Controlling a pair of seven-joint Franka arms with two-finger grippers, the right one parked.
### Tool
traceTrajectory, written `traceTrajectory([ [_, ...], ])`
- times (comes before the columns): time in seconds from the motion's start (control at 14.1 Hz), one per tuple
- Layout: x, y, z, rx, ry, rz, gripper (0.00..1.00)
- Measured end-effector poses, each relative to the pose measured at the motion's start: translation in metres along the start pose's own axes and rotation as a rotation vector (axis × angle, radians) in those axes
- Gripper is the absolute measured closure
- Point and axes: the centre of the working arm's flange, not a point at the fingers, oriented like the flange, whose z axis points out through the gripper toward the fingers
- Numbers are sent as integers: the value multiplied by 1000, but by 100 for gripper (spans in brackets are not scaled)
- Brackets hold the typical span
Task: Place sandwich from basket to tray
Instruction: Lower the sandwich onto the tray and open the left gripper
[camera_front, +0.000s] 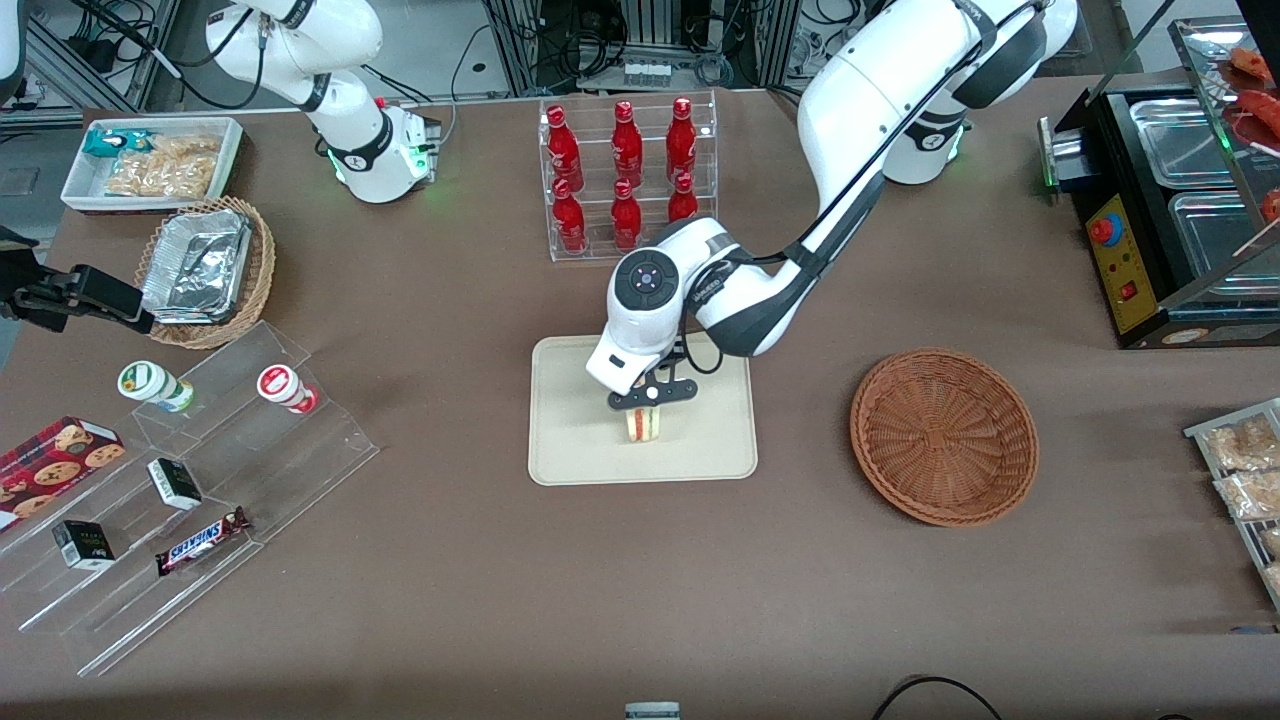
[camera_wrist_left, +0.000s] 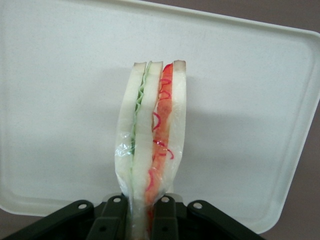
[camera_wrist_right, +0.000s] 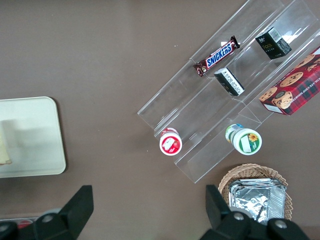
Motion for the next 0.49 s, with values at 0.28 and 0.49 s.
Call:
traceTrajectory([
  [0.28,6,-5,14,25,7,3,57],
  [0.49,8,-6,15,31,18,8,26],
])
